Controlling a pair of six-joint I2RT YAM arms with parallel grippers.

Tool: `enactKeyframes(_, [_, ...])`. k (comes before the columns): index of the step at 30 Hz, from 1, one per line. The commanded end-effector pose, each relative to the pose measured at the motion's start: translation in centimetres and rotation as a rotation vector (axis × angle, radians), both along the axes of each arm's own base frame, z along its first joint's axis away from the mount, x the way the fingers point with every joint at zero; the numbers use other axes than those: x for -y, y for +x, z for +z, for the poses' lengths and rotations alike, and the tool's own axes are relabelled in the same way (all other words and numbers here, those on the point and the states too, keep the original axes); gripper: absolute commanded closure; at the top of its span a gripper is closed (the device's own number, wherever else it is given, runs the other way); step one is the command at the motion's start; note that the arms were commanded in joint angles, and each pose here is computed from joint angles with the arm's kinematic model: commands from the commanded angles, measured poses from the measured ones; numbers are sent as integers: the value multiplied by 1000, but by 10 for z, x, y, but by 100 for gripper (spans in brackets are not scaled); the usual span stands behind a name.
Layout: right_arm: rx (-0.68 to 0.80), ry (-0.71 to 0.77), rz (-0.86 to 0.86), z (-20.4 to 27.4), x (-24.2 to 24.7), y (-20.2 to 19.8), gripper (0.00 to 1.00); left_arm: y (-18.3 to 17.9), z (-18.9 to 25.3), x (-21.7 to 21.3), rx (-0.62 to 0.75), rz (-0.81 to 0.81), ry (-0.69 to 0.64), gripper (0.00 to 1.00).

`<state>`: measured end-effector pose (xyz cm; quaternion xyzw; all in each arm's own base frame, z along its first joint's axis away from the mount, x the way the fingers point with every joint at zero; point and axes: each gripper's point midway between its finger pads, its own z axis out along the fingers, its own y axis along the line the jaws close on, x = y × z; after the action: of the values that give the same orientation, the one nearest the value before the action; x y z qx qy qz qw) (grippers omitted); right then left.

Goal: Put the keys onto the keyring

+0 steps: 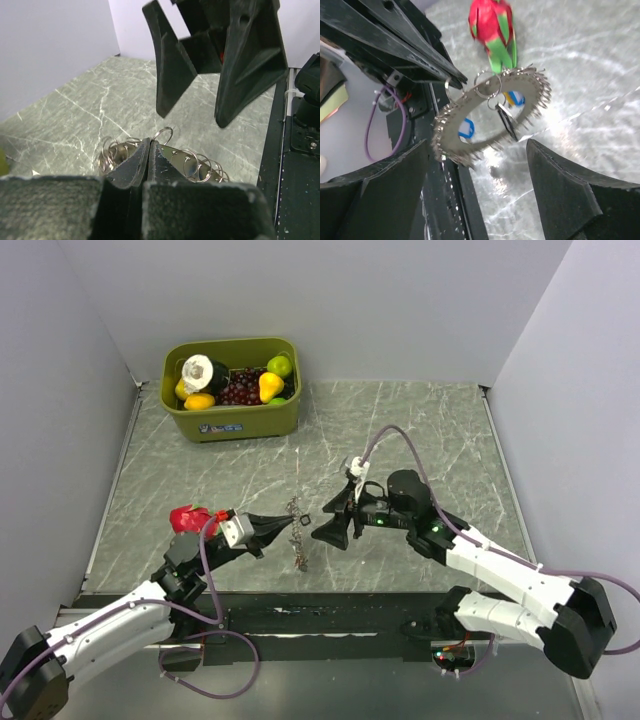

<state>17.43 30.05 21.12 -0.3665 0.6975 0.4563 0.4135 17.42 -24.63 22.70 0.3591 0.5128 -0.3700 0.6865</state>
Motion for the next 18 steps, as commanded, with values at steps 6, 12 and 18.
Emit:
enactKeyframes(6, [60,152,28,61,-2,12,20,-24,46,0,146,-95,-81,99])
enactKeyframes(12, [-11,204,154,79,-15,-1,30,-34,59,-1,168,-131,-97,99])
enactKeyframes(18, [-111,202,175,72,-22,-1,41,-34,65,-2,179,-127,-112,99])
